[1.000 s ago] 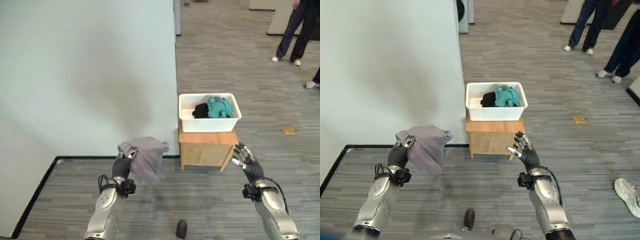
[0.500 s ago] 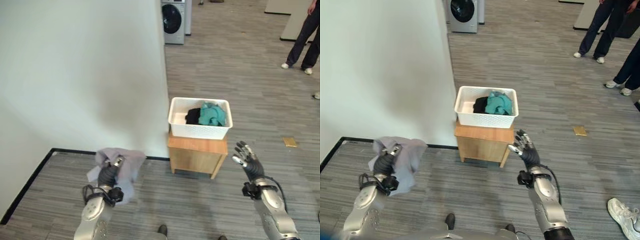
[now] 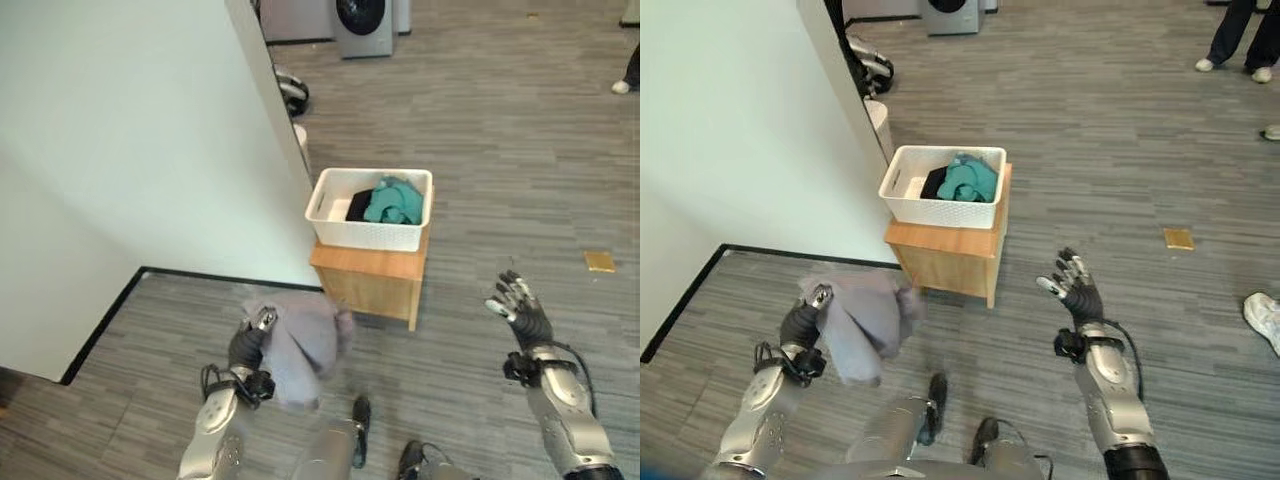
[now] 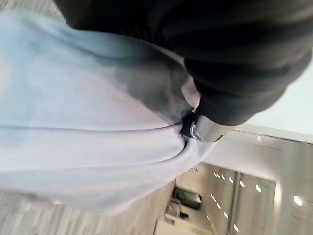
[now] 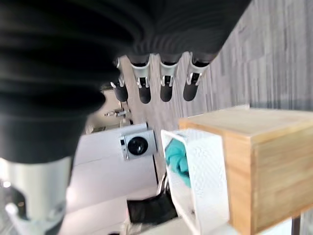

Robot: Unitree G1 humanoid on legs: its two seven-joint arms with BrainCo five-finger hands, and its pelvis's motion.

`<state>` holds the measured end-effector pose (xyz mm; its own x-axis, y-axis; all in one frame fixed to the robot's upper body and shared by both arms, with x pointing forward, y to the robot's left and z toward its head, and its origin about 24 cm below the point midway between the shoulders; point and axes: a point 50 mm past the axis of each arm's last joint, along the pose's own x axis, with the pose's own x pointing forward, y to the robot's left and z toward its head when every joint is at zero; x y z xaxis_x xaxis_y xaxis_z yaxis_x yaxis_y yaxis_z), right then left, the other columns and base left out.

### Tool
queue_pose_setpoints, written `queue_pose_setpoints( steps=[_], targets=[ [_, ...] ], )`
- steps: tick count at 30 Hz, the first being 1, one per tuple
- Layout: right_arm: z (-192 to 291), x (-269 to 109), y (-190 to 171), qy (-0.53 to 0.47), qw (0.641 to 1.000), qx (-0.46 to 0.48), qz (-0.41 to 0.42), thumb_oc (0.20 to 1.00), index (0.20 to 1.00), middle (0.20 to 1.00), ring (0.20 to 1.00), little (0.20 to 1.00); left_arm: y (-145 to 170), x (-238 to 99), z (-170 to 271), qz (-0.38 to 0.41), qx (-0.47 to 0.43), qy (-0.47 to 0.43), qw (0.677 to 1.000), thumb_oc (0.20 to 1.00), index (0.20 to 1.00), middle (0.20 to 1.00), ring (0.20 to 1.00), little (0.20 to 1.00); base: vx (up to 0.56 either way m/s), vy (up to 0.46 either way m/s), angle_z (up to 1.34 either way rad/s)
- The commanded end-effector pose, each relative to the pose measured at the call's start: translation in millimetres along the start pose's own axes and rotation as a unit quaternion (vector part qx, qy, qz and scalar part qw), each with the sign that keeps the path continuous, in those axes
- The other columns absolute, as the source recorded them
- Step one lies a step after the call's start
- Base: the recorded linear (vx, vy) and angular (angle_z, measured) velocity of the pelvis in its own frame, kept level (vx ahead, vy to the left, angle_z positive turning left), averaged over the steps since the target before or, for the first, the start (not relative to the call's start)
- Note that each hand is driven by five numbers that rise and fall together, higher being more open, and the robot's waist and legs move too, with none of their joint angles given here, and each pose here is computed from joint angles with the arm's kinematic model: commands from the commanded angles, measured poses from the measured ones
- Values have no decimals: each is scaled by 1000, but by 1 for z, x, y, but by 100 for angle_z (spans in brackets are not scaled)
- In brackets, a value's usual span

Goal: Pick up bed clothes into laundry basket.

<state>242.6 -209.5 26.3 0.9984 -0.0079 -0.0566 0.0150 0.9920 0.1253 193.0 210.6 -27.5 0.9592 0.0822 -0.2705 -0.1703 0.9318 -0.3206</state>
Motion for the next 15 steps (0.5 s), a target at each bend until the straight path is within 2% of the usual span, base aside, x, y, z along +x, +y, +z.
queue_pose_setpoints(
  steps=[1, 9, 12, 15],
  targets=[
    [22, -15, -5, -60, 998, -12, 6, 1000, 1000, 1000, 1000, 1000, -3, 11, 53, -46, 32, -105, 993, 200, 200, 200, 200, 200, 301, 61, -11],
    [13, -11, 9, -45, 999, -9, 25, 1000, 1000, 1000, 1000, 1000, 2, 10, 65, -34, 47, -124, 991, 200, 200, 200, 200, 200, 353, 209, -3],
    [7, -16, 9, -33, 999, 9, 27, 1000, 1000, 1000, 1000, 1000, 2, 13, 75, -37, 59, -141, 988, 200, 200, 200, 200, 200, 389, -47, 122],
    [8, -23, -13, -29, 999, -21, -14, 1000, 1000, 1000, 1000, 1000, 8, 13, 79, -28, 75, -145, 986, 200, 200, 200, 200, 200, 292, -302, 113]
  ],
)
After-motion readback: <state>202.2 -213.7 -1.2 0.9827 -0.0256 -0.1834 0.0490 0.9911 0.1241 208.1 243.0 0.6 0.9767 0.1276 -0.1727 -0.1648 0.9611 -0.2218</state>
